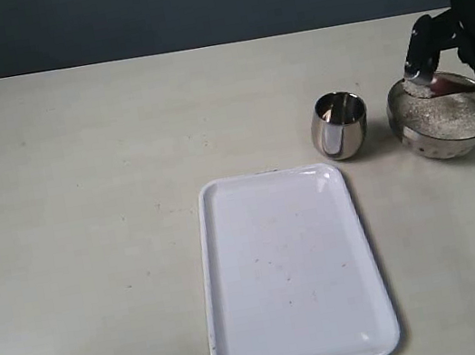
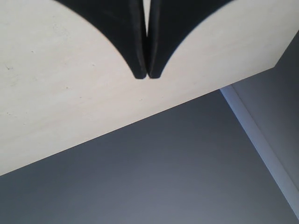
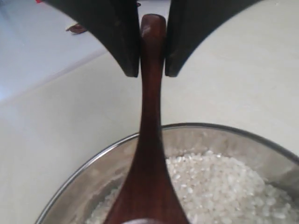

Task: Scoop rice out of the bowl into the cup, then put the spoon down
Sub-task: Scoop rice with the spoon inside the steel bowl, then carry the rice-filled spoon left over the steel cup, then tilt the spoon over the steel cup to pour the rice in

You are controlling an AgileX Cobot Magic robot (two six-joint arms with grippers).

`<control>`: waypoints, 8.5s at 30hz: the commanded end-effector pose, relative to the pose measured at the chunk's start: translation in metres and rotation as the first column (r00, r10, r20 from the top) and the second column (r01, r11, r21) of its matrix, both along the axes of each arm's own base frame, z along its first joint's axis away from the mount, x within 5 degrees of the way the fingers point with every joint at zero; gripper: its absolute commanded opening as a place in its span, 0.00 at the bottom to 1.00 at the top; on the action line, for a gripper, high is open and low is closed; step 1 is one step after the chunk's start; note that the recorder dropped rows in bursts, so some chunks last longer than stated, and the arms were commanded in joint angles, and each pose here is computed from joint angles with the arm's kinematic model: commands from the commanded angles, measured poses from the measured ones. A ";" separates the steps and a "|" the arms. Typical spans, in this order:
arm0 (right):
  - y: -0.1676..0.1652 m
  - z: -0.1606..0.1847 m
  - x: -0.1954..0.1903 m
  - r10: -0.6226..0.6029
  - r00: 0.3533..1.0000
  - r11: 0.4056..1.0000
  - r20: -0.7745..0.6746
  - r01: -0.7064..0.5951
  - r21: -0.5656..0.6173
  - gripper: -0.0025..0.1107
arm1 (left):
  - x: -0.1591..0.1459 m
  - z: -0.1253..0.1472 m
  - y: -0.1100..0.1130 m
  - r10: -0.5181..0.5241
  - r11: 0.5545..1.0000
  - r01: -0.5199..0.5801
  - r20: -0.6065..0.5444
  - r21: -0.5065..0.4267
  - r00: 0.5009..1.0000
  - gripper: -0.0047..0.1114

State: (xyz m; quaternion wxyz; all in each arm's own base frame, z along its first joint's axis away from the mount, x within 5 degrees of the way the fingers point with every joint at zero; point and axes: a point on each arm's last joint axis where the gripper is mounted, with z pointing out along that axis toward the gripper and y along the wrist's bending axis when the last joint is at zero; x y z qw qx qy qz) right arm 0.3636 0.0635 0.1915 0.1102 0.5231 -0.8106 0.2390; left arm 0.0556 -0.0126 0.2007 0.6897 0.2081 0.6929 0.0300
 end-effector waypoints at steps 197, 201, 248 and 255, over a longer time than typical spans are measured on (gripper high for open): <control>0.089 -0.005 0.001 -0.208 0.971 0.961 0.121 0.180 0.208 0.02 | -0.001 0.002 0.000 -0.004 1.000 0.004 0.013 -0.016 1.000 0.04; 0.088 -0.004 0.002 -0.217 0.966 0.962 0.138 0.188 0.199 0.02 | -0.001 0.002 0.000 -0.004 1.000 0.004 0.013 -0.016 1.000 0.04; 0.115 -0.019 -0.024 -0.059 0.919 0.994 0.390 0.088 -0.057 0.02 | -0.001 0.002 0.000 -0.004 1.000 0.004 0.013 -0.016 1.000 0.04; 0.119 -0.019 -0.024 -0.030 0.915 0.995 0.402 0.066 -0.074 0.02 | -0.001 0.002 0.000 -0.004 1.000 0.004 0.013 -0.016 1.000 0.04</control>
